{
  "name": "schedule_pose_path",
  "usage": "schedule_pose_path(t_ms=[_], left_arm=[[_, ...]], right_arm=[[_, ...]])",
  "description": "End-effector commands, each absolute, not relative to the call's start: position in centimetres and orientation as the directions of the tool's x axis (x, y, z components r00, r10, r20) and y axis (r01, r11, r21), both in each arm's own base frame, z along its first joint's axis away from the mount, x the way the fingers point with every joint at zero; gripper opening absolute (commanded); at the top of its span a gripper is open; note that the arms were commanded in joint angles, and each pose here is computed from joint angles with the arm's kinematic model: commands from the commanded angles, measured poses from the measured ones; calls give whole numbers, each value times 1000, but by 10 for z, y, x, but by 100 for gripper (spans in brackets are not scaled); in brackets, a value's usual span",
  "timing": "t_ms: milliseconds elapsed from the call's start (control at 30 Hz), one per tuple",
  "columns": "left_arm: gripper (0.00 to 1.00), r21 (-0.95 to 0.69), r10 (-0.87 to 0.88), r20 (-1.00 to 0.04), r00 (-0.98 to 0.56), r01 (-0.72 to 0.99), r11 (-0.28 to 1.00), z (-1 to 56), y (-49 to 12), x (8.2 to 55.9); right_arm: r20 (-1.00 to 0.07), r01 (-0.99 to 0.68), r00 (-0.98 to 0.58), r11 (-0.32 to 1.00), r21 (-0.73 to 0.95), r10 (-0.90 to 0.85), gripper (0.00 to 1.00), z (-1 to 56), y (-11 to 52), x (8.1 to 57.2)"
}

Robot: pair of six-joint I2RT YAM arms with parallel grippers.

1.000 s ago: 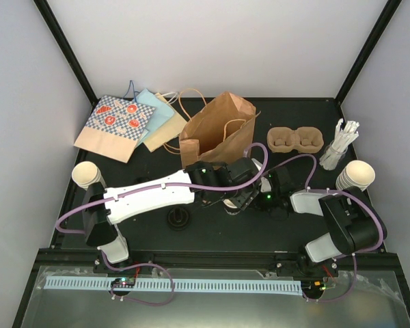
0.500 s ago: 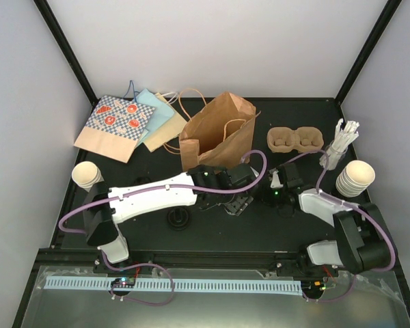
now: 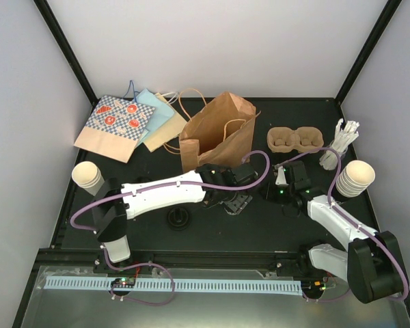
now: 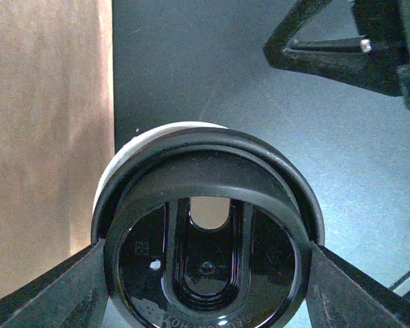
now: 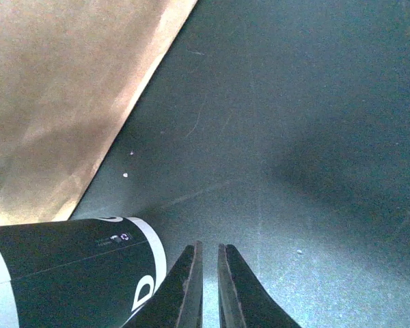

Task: Pack the takeout coffee

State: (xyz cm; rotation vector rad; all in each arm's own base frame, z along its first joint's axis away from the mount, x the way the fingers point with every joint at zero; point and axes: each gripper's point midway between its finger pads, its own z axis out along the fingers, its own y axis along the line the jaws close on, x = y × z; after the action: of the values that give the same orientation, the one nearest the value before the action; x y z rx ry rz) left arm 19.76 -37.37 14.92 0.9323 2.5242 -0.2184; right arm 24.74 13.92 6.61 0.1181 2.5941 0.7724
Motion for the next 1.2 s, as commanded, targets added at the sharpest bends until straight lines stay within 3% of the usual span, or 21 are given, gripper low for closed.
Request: schedule_pose_path(t_ms=[0, 767, 1033, 1167], left_arm=[[67, 33, 581, -463, -669, 642, 766, 154, -376, 206], [67, 109, 605, -450, -657, 632, 767, 138, -378, 218], [67, 112, 614, -394, -684, 627, 771, 125, -373, 217], [68, 120, 602, -381, -702, 607, 785, 121, -367, 220]], right_arm=[[-401, -55, -897, 854, 518, 185, 11, 73, 136, 250], [-389, -108, -910, 823, 558, 145, 13, 73, 147, 244], [-442, -194, -890, 786, 587, 111, 22, 93, 156, 242], [-491, -246, -865, 760, 601, 108, 32, 109, 160, 241]])
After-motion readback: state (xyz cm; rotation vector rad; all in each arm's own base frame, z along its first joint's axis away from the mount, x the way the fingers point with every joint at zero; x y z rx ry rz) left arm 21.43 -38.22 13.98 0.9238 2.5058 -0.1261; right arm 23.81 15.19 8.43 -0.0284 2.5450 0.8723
